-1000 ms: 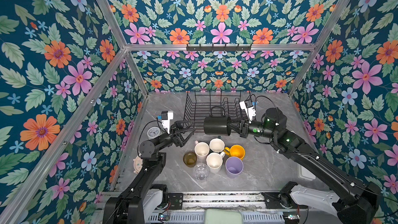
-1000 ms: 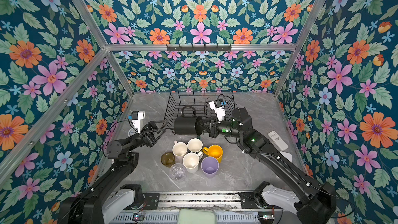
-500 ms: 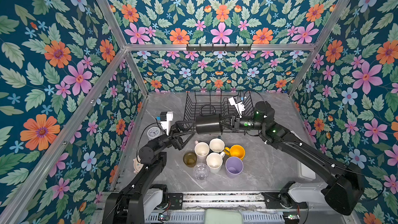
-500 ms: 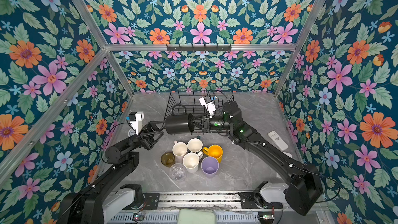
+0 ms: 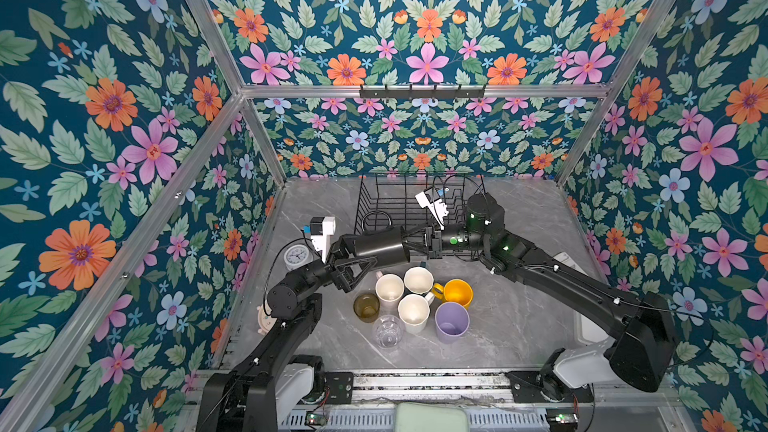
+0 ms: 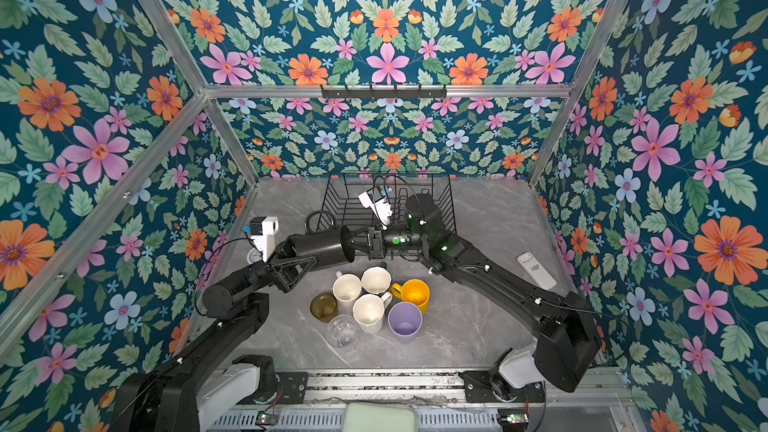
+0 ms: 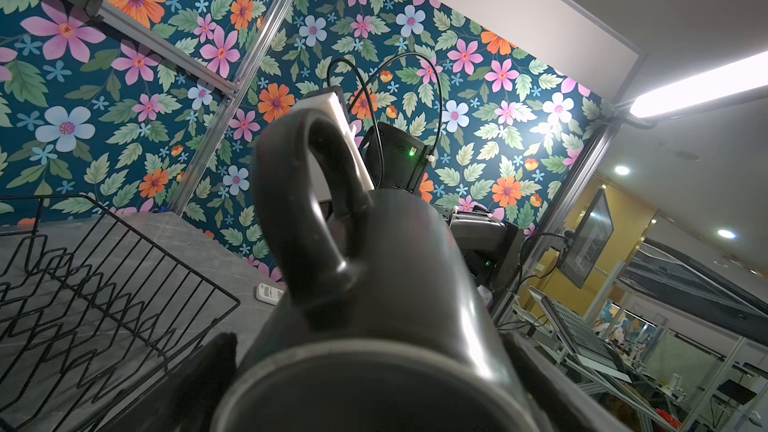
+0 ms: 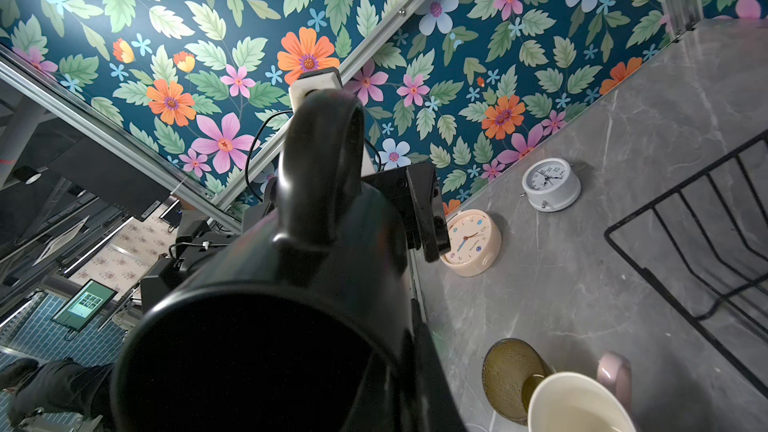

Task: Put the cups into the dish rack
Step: 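Carry the black mug toward the left gripper above the cups, then grasp the black mug with the left gripper and release the right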

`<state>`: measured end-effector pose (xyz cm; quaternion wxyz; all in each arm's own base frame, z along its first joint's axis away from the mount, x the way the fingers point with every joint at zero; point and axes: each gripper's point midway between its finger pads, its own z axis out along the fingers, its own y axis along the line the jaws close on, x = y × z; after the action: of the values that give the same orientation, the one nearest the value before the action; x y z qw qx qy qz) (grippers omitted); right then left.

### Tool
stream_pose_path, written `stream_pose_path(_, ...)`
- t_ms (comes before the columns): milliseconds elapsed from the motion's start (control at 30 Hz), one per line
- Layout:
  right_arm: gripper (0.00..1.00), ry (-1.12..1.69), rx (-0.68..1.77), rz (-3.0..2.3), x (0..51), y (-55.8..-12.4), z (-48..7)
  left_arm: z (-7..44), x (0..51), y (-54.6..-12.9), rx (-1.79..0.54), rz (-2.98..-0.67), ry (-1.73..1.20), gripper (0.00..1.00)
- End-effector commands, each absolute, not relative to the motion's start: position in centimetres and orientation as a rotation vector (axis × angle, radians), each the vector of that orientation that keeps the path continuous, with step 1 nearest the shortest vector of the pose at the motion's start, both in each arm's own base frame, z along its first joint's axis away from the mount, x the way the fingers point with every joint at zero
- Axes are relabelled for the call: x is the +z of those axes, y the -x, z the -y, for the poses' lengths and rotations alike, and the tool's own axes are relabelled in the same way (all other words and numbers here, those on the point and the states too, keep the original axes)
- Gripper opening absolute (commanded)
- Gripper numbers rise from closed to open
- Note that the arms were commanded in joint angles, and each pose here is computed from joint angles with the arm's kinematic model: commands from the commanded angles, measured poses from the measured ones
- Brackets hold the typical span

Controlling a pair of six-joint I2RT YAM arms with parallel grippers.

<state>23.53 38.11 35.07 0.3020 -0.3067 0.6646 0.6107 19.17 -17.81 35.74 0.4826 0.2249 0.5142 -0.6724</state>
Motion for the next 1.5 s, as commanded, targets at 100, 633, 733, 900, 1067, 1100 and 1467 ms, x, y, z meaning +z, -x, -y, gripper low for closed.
stream_pose_path(100, 0.00, 0.845, 1.667, -1.656, 37.0, -23.3, -39.0, 17.8, 36.3, -18.2, -1.619, -1.212, -0.599, 0.99)
stream_pose_path(633, 0.00, 0.870, 1.703, -1.705, 35.9, -23.8, -40.2, 18.1, 36.3, -17.9, -1.626, -1.211, -0.621, 0.93)
stream_pose_path(733, 0.00, 0.875, 1.715, -1.715, 35.6, -23.8, -40.4, 18.1, 36.4, -17.9, -1.631, -1.213, -0.621, 0.89)
stream_pose_path(900, 0.00, 0.872, 1.711, -1.724, 35.3, -23.9, -40.5, 18.2, 36.5, -18.0, -1.635, -1.216, -0.621, 0.80)
stream_pose_path(1067, 0.00, 0.858, 1.702, -1.730, 35.3, -24.1, -40.5, 18.2, 36.7, -18.1, -1.642, -1.220, -0.628, 0.57)
stream_pose_path(1100, 0.00, 0.856, 1.700, -1.729, 35.3, -24.2, -40.5, 18.3, 36.8, -18.1, -1.643, -1.220, -0.629, 0.50)
stream_pose_path(1467, 0.32, 0.767, 1.632, -1.758, 35.9, -25.0, -39.3, 18.3, 38.2, -18.1, -1.638, -1.202, -0.650, 0.00)
